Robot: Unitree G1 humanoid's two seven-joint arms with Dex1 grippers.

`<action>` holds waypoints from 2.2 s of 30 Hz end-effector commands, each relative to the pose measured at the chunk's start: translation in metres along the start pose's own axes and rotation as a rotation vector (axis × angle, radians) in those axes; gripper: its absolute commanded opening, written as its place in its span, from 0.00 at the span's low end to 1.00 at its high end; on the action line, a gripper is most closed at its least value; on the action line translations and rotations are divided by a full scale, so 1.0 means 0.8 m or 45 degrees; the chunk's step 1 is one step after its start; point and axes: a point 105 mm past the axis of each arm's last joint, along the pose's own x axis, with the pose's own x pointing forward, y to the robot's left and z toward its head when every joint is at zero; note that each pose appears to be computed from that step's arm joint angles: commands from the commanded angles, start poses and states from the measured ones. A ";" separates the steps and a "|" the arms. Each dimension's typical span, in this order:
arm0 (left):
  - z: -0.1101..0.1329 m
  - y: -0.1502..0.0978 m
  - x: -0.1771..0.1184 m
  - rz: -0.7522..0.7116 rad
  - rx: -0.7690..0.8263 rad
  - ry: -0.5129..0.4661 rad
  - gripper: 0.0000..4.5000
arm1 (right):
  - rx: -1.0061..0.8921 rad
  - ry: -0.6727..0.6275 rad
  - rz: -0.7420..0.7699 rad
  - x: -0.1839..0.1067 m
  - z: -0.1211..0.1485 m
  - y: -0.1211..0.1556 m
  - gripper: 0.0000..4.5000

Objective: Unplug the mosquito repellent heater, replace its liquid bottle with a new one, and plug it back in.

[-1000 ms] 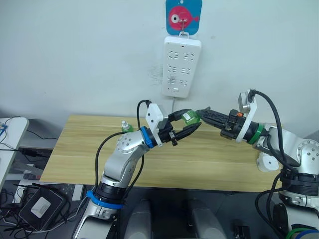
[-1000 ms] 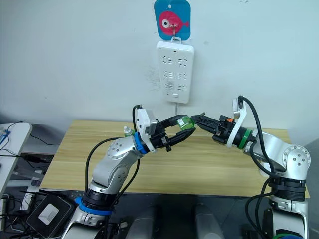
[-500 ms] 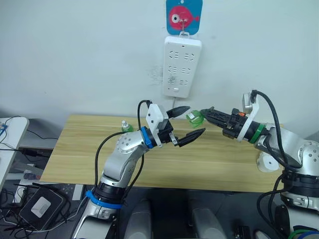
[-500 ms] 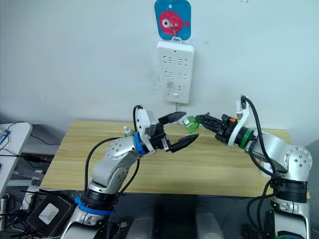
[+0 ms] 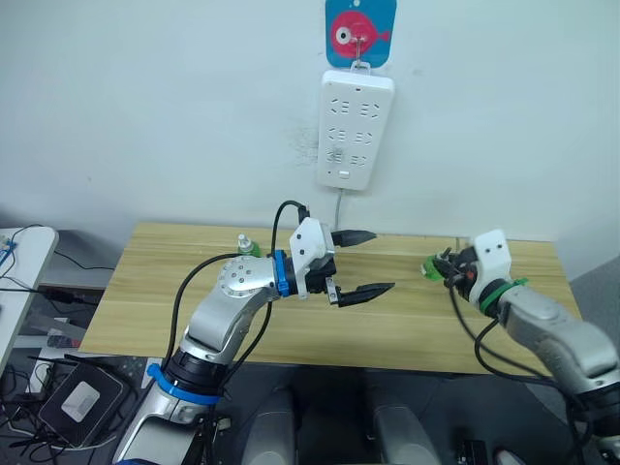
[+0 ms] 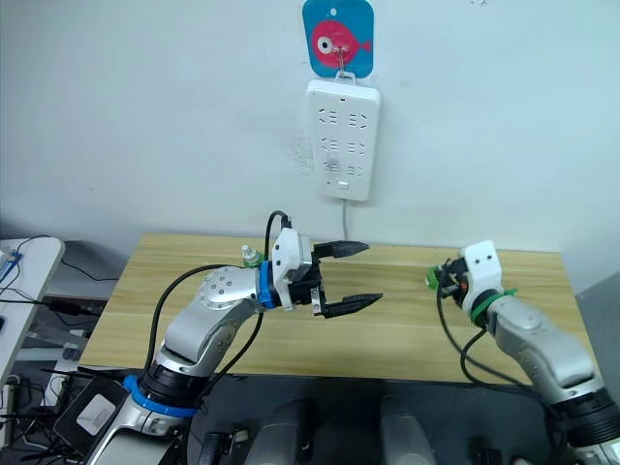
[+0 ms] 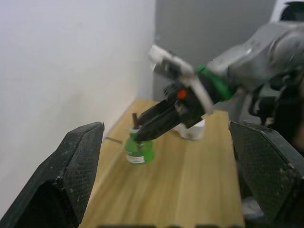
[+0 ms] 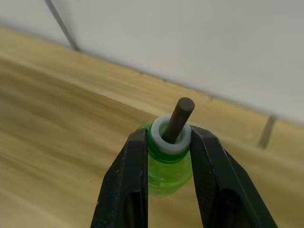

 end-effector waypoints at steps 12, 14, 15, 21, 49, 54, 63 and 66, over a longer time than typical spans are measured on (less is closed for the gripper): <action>0.001 0.009 0.001 -0.042 0.085 0.030 1.00 | -0.033 -0.047 -0.251 0.025 -0.051 -0.035 0.19; 0.000 0.011 0.001 -0.039 0.089 0.035 1.00 | 0.016 -0.039 -0.267 0.029 -0.056 -0.036 0.19; 0.000 0.012 0.000 -0.038 0.089 0.035 1.00 | 0.023 -0.036 -0.269 0.030 -0.058 -0.036 0.19; -0.002 0.014 -0.002 -0.019 0.088 0.044 1.00 | 0.073 -0.075 -0.271 0.029 -0.051 -0.040 0.59; -0.204 0.045 -0.207 1.803 -0.190 0.377 1.00 | -0.220 -0.436 0.982 -0.030 0.189 0.208 0.99; -0.217 0.064 -0.205 1.838 -0.233 0.365 1.00 | -0.279 -0.425 1.064 -0.038 0.207 0.221 0.99; -0.224 0.103 -0.191 1.810 -0.238 0.379 1.00 | -0.248 -0.393 1.035 -0.047 0.222 0.212 0.99; -0.220 0.121 -0.194 1.826 -0.225 0.392 1.00 | -0.215 -0.390 1.000 -0.046 0.228 0.209 0.99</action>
